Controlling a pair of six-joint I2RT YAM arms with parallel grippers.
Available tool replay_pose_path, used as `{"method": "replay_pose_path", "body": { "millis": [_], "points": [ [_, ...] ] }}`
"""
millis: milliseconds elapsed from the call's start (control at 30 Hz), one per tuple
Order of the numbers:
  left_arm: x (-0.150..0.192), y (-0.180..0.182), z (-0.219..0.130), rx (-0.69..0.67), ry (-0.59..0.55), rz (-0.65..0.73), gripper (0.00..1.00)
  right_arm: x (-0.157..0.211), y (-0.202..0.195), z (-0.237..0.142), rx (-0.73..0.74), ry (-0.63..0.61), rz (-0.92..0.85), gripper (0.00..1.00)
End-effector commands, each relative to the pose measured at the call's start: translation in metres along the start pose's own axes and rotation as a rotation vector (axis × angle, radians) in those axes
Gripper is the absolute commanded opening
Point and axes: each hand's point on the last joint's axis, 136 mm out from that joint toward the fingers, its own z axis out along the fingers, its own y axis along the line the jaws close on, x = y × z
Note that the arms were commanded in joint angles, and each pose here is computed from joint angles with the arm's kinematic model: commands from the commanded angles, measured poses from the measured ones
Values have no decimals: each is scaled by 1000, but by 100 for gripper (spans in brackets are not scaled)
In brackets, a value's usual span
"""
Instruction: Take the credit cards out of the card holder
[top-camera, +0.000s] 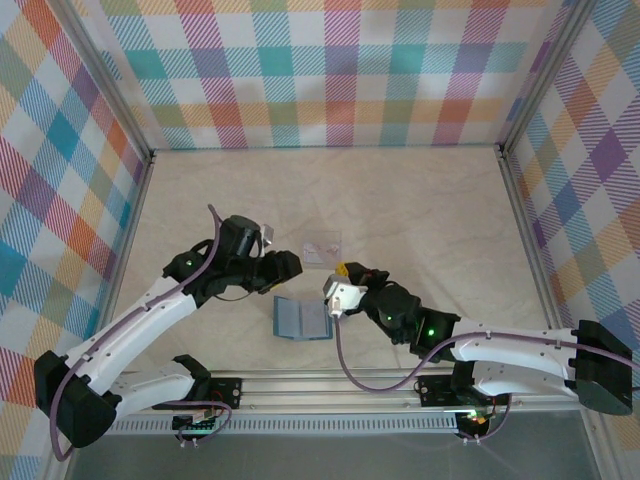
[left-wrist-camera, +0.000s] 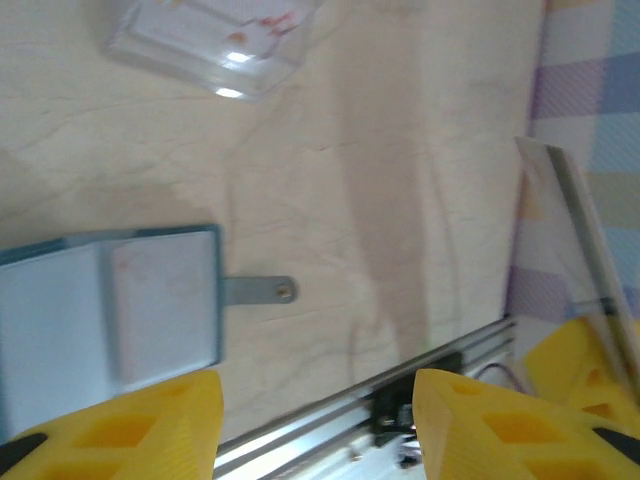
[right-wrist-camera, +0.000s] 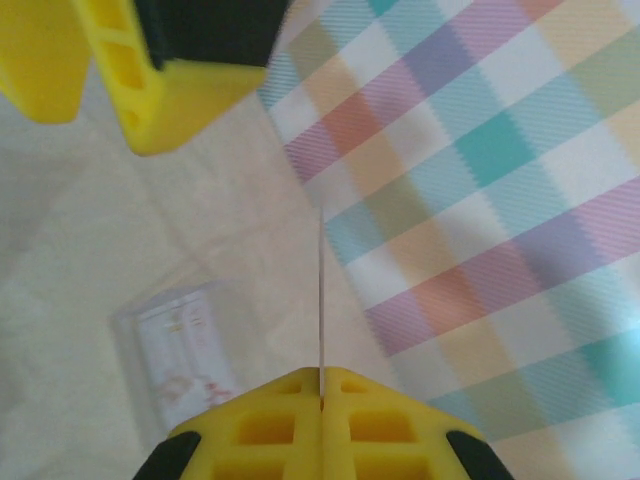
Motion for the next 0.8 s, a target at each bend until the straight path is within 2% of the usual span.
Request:
{"method": "replay_pose_path", "body": {
  "millis": [0, 167, 267, 533, 767],
  "points": [
    [-22, -52, -24, 174, -74, -41, 53, -29, -45, 0, 152, -50, -157, 4],
    [-43, -84, -54, 286, -187, -86, 52, -50, -74, -4, 264, -85, -308, 2],
    [-50, -106, -68, 375, -212, -81, 50, -60, -90, -8, 326, -97, -362, 2],
    [-53, -148, -85, 540, -200, -49, 40, -75, -117, -18, 394, -109, -397, 2],
    [-45, -164, -94, 585, -205, 2, 35, -71, -117, -15, 378, -103, -365, 2]
  ]
}}
